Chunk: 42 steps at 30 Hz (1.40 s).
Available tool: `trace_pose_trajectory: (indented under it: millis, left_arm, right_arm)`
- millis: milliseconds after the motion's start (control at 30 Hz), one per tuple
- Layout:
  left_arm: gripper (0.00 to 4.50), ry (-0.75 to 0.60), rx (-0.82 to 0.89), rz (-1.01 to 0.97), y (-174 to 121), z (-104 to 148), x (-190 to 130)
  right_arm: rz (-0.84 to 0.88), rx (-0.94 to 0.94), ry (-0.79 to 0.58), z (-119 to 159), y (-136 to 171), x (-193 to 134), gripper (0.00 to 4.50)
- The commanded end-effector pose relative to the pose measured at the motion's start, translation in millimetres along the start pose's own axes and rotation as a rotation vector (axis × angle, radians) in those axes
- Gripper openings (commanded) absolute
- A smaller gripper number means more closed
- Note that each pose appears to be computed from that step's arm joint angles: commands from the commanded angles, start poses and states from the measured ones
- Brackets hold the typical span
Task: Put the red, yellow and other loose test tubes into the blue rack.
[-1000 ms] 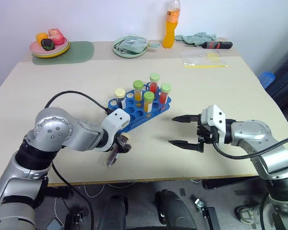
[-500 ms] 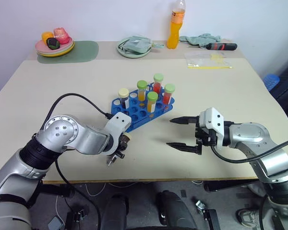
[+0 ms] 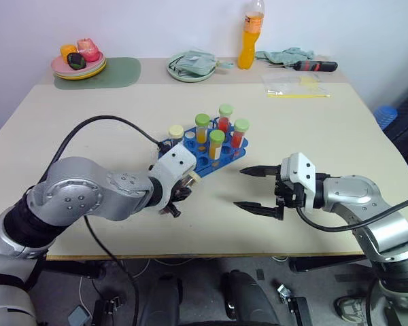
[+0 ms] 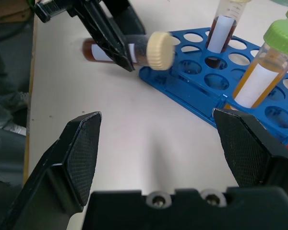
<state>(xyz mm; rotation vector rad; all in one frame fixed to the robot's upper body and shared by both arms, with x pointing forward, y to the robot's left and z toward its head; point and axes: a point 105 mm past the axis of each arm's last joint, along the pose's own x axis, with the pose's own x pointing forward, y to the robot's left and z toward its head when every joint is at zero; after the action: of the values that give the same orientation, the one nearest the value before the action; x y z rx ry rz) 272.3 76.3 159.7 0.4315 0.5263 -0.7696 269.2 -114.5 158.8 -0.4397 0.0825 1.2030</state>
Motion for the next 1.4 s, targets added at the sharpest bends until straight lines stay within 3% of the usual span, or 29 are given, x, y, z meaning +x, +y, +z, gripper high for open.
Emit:
trace_pose_trajectory:
  millis: [33, 133, 333, 633, 967, 1400]
  left_arm:
    - [0.79, -0.222, 0.161, 0.058, 3.2, 27.9, -7.7]
    - [0.79, -0.440, 0.281, 0.153, 11.9, 48.7, -18.5]
    - [0.79, -0.723, 0.275, 0.298, 28.3, 62.1, -34.1]
    - [0.79, -0.933, 0.135, 0.600, 55.2, 45.3, -44.5]
    - [0.79, -0.960, 0.047, 0.436, 36.1, 47.2, -1.3]
    - [0.79, -0.886, 0.030, 0.378, 34.9, 31.5, 18.5]
  right_arm:
    - [-0.024, -0.017, -0.034, 10.8, 2.2, -2.2, 4.13]
    - [-0.043, -0.005, -0.031, 10.0, 2.5, -3.4, 4.13]
    - [-0.063, 0.008, -0.033, 9.2, 3.0, -2.8, 4.13]
    - [-0.060, 0.023, -0.053, 10.8, 4.2, 3.8, 4.13]
    - [-0.067, 0.025, -0.060, 12.0, 2.8, 5.6, 4.13]
    - [-0.084, 0.035, -0.065, 10.6, 6.6, 5.3, 4.13]
